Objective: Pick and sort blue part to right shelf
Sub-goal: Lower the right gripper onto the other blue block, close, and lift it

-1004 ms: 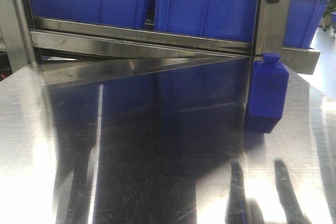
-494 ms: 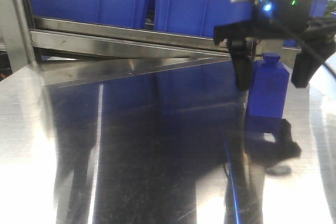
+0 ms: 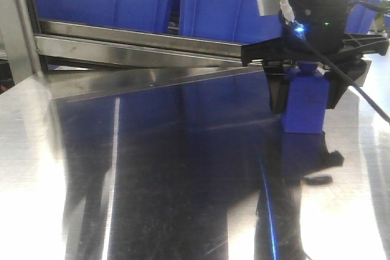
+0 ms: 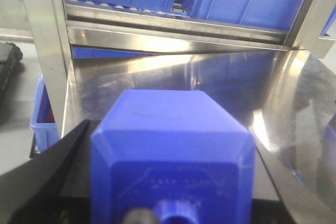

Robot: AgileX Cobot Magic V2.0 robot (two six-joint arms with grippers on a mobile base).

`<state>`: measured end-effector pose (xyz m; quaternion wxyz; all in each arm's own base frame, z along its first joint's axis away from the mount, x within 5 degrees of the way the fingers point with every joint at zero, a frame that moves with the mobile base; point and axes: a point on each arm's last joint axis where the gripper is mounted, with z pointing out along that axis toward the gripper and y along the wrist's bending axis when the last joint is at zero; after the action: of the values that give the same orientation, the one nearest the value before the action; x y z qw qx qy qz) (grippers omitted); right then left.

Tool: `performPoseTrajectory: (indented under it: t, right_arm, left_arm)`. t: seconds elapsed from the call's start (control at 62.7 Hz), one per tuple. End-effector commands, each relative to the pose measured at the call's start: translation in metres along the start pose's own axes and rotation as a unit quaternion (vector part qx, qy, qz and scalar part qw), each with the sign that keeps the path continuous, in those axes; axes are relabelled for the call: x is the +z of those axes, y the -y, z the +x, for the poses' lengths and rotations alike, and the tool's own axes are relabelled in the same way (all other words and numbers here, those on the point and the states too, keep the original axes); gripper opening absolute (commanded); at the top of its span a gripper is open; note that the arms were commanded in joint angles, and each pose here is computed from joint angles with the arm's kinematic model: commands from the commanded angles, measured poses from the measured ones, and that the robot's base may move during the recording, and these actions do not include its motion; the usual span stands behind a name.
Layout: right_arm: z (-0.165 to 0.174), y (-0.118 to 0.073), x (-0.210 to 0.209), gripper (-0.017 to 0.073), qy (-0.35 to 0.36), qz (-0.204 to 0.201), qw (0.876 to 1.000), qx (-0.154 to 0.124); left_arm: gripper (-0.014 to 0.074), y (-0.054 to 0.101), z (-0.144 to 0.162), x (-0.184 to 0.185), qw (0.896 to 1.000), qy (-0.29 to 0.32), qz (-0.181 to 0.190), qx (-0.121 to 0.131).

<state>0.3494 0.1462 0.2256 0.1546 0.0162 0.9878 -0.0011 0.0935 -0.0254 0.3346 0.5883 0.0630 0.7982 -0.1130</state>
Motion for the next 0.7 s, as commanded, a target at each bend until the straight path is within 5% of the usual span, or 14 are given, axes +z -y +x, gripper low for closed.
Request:
performPoseTrajectory:
  t: [0.0,0.43,0.558,0.686]
  right_arm:
    - [-0.012,0.000,-0.028,0.0342,0.060,-0.017,0.998,-0.003]
    - [-0.009,-0.002,-0.050,0.0342,0.119,-0.034,0.991,-0.042]
    - [-0.006,0.001,-0.072,0.0342,0.168,-0.044,0.983,-0.056]
    - [0.007,0.003,-0.102,0.0342,0.233,-0.043,0.966,-0.102]
  left_arm:
    - [0.0356,0.001,-0.016,-0.004,0.998,0.056,0.000,0.006]
    - [0.0356,-0.013,0.000,-0.017,0.996,0.059,-0.072,0.007]
    - [0.0356,-0.013,0.013,-0.026,0.994,0.071,-0.078,0.020]
    - [0.0356,-0.014,0.021,-0.035,0.991,0.090,-0.088,0.040]
